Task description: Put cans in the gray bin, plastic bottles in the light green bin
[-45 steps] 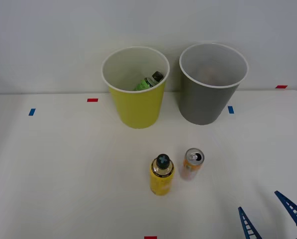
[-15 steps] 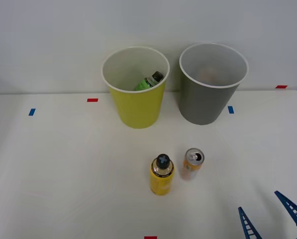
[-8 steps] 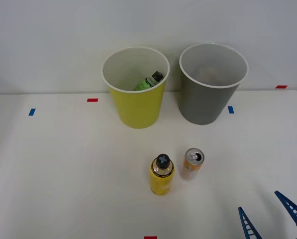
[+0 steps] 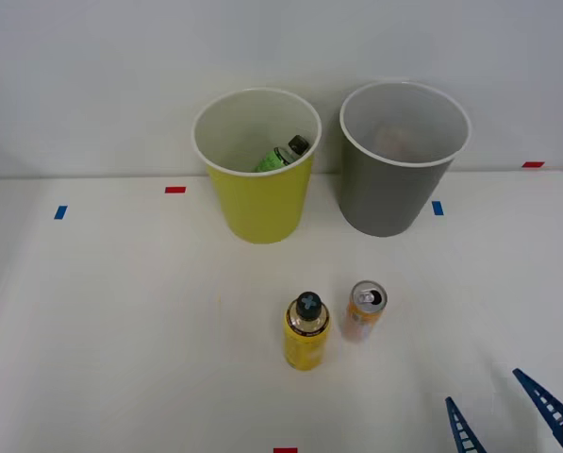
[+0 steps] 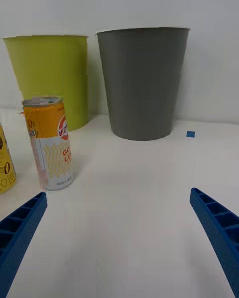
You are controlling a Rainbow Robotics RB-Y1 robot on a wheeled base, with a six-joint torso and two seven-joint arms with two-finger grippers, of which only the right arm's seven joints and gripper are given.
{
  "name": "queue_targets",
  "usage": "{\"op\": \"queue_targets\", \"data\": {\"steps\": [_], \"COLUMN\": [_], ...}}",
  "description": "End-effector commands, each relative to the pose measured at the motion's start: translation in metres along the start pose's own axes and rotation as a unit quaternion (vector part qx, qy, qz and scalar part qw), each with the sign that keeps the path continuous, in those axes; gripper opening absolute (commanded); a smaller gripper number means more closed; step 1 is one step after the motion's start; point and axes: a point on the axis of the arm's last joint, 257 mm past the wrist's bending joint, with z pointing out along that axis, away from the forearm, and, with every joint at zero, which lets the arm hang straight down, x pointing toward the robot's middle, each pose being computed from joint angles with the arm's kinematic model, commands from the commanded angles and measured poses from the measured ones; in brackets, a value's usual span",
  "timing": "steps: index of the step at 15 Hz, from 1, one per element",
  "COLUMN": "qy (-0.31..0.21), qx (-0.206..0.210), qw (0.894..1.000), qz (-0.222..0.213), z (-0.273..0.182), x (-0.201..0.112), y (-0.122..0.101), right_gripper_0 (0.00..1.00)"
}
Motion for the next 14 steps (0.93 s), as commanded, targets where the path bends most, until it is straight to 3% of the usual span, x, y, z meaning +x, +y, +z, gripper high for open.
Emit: {"op": "queue_targets", "data": {"steps": [1, 4, 6, 9, 14], "qy": [-0.019, -0.033, -0.039, -0.048, -0.054], "qx": [-0.010, -0.027, -0.039, -0.022, -0.022], "qw": [1.000, 0.999, 0.998, 0.998, 0.998], "qz": [0.006, -0.017, -0.023, -0.030, -0.040], "z": [0.008, 0.020, 0.028, 0.042, 0.074], "x": [-0.010, -0.020, -0.019, -0.017, -0.018], "y": [0.008, 0.012, 0.028, 0.040, 0.041], "right_gripper_0": [1.00, 1.00, 1.00, 1.00, 1.00]}}
